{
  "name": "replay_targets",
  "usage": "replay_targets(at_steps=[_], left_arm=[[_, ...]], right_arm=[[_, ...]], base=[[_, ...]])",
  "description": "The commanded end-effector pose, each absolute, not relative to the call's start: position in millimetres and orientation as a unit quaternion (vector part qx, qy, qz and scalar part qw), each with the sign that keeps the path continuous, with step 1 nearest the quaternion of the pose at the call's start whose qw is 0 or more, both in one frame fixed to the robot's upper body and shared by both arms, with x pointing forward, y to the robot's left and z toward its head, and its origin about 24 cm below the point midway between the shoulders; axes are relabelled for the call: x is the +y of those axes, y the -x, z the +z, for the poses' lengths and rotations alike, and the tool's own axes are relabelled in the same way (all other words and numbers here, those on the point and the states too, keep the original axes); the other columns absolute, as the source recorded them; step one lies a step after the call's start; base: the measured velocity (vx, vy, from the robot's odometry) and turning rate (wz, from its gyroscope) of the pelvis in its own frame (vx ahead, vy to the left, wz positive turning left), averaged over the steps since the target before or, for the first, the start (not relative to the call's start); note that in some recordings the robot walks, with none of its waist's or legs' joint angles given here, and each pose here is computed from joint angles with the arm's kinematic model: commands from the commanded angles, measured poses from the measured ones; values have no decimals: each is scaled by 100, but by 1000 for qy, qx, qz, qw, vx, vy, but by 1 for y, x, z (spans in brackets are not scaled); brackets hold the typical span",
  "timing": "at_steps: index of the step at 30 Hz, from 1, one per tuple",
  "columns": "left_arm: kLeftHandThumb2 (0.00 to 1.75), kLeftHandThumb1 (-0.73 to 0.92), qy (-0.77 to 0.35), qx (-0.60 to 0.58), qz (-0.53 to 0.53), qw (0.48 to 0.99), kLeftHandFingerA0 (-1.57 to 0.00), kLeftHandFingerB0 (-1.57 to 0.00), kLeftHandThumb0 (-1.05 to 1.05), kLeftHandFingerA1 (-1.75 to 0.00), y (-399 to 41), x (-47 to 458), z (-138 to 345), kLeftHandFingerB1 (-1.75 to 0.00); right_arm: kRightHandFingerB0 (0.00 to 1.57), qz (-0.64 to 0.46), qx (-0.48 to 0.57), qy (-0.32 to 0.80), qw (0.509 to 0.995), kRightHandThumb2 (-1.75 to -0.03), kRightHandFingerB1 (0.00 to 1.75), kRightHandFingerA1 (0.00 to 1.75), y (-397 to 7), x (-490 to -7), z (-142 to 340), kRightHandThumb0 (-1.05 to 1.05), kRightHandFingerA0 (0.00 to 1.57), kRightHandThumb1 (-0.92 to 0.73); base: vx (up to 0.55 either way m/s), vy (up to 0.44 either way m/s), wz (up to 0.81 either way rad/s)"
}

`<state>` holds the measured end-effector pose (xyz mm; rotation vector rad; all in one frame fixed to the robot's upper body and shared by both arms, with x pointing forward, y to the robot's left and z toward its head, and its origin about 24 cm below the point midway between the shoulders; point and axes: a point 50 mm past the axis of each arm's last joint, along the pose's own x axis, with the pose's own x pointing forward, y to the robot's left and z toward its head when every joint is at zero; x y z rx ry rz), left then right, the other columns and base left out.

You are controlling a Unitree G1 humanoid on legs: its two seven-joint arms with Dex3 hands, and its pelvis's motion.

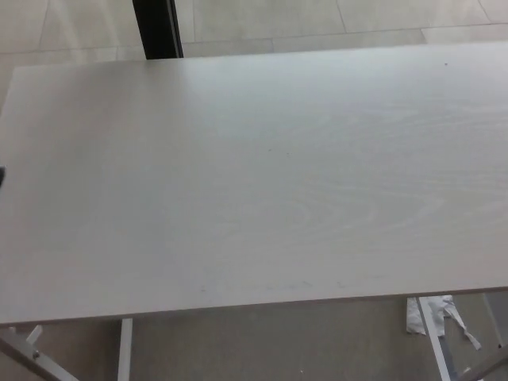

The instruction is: Pick up a bottle and hand it

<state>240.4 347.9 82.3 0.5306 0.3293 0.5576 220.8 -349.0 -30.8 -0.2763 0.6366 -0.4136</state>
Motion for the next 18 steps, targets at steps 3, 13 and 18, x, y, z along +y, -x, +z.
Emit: replay_targets(at_steps=[3, 13, 18], left_arm=[[93, 54, -175, 186, 620, 742, -54, -2, -63, -84, -25, 522, 136, -45], [61, 69, -169, 480, 302, 806, -42, -26, -74, -61, -36, 472, 10, -38], [60, 63, -263, 546, 110, 788, -31, -42, -72, -62, -55, 444, -12, -39]], right_arm=[[39, -265, 262, 139, 918, -92, 64, 88, -212, -392, 0, -61, 99, -43], [42, -263, 262, 143, 917, -60, 61, 82, -206, -394, -4, -61, 104, -60], [44, -270, 265, 117, 918, -58, 60, 82, -205, -395, -6, -58, 90, -60]], base=[[0, 0, 0], [0, 0, 0], [0, 0, 0]])
